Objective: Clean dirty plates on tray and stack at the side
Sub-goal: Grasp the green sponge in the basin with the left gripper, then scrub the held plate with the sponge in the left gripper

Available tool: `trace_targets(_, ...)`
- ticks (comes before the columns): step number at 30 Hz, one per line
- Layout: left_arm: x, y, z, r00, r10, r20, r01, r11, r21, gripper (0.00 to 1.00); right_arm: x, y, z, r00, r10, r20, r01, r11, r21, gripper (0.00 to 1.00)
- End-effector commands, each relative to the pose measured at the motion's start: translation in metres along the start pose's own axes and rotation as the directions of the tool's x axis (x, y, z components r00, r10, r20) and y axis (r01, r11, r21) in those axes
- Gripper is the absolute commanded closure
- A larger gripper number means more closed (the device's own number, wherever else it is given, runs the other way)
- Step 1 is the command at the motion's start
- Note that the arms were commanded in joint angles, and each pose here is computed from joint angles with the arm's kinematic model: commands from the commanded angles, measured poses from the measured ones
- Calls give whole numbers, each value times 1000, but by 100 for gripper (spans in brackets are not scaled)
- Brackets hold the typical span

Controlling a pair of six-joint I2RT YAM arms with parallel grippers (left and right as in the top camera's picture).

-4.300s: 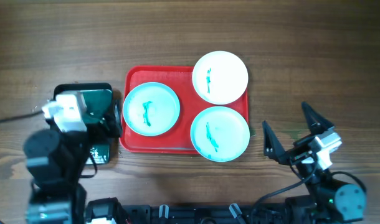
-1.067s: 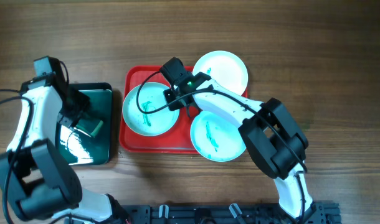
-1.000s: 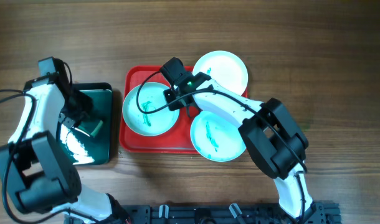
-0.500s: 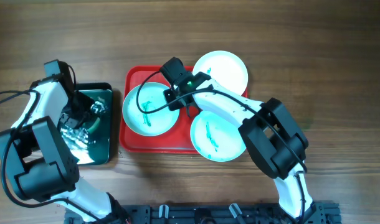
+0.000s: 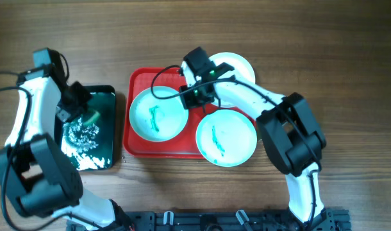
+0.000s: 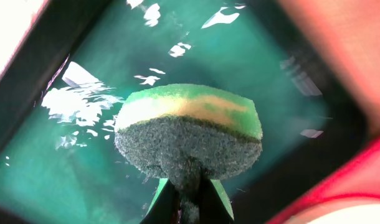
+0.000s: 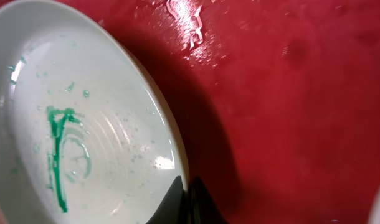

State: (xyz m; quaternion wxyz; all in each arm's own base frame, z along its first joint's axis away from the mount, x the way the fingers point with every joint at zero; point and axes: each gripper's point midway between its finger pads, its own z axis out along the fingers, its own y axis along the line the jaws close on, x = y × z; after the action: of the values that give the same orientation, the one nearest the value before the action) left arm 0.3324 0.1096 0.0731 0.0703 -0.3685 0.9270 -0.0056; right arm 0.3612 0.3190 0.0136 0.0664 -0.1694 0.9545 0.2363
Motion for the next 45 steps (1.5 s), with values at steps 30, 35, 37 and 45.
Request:
trace_targets(30, 187, -138, 74, 720, 657, -224, -622, 754, 211, 96, -5, -14, 5, 998, 61, 17, -61, 998, 22, 96)
trace_targets(35, 221, -154, 65, 594, 773, -223, -690, 632, 353, 96, -5, -14, 5, 998, 61, 18, -61, 998, 21, 96)
trace_targets(37, 207, -151, 70, 663, 717, -215, -663, 696, 277, 96, -5, -14, 4, 994, 104, 18, -105, 994, 18, 96)
trace_targets(45, 130, -80, 77, 967, 242, -79, -254, 935, -246, 96, 4, -33, -1, 945, 326, -16, -325, 945, 45, 96)
